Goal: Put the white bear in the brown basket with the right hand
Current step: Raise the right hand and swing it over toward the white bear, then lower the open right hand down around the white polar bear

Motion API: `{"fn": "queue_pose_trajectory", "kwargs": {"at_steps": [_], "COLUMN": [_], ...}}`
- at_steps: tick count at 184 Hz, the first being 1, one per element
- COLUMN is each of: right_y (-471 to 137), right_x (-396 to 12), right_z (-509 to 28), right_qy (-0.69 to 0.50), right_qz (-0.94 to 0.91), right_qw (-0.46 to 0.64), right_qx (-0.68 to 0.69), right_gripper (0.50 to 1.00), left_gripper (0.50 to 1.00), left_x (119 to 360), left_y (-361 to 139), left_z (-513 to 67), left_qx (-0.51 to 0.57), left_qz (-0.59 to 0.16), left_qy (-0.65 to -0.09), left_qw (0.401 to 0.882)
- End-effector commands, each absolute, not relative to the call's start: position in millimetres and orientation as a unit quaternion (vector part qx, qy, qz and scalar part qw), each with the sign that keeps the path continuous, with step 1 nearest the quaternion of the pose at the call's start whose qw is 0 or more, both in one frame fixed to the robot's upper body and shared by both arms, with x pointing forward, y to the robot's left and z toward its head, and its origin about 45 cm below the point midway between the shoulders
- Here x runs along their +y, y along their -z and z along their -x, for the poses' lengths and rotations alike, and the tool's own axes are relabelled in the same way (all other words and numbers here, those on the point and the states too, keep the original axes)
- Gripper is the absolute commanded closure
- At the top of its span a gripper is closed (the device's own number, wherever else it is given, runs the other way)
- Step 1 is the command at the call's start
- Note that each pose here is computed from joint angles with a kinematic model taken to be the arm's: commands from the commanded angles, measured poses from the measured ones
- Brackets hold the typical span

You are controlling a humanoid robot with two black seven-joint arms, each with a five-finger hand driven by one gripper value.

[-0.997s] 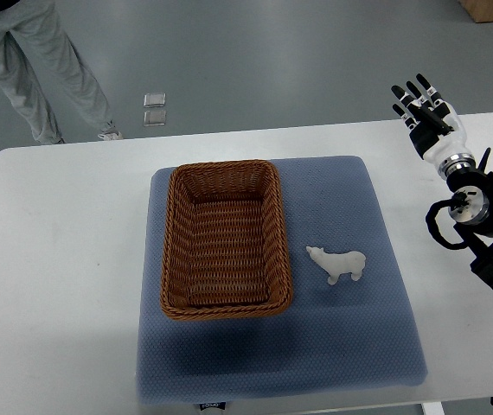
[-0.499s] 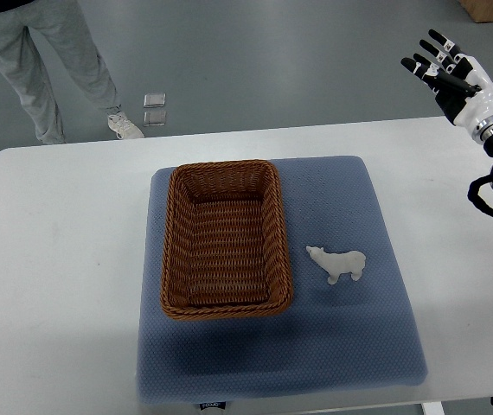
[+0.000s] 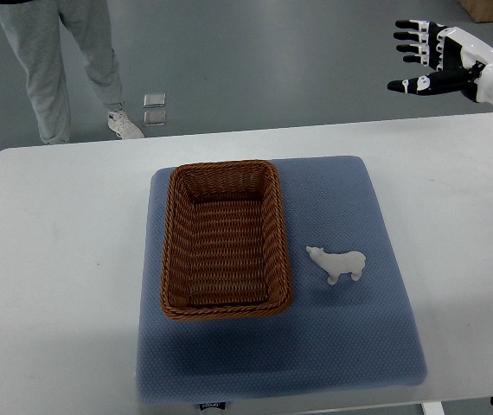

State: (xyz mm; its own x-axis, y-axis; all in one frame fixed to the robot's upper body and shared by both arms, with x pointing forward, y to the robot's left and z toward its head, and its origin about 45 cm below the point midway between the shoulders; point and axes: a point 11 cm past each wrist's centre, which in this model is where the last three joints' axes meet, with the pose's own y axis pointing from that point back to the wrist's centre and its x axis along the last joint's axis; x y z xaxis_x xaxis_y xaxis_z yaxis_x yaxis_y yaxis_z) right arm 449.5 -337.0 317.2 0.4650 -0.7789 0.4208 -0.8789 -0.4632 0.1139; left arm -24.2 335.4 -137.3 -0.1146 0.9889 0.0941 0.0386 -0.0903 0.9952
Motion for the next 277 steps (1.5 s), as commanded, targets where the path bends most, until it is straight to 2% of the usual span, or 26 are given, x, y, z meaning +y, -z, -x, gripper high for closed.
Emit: {"fn": "queue_pose_trajectory", "kwargs": {"at_steps": [1,53,102,154,248,277], "right_y": [-321.0,-302.8,-275.1,-246.1,-218.8,-210.2], "right_x": [-324.7,-276.5,-263.7,-245.7,-216.8,-213.0], "right_z": [-439.5,-400.6,-385.8,-374.8,-361.0,-357.1], "right_qy": [-0.204,-0.321,-0.331,-0.317,-0.306,-0.303], "right_qz": [-0.856,-0.853,-0.831,-0.828,-0.846,-0.851], "right_qw": [0.217,0.364,0.436,0.457,0.432,0.426], "right_qx": [-0.423,-0.192,-0.103,-0.073,-0.052,-0.056], "right_gripper": [0.576,0.579,0.579,0.587,0.599,0.623], "left_gripper": [0.500,0.500,0.500,0.500,0.500,0.500], "left_x": [335.8,335.3,335.3,335.3,335.3,335.3], "left_y": [137.3,137.3,137.3,137.3,137.3,137.3], "left_z": [24.3,24.2,24.2,24.2,24.2,24.2], "left_qx": [0.513,0.513,0.513,0.513,0.513,0.513], "left_qz": [-0.501,-0.501,-0.501,-0.501,-0.501,-0.501], "left_qy": [-0.543,-0.542,-0.542,-0.542,-0.542,-0.542], "left_qw": [0.438,0.438,0.438,0.438,0.438,0.438]}}
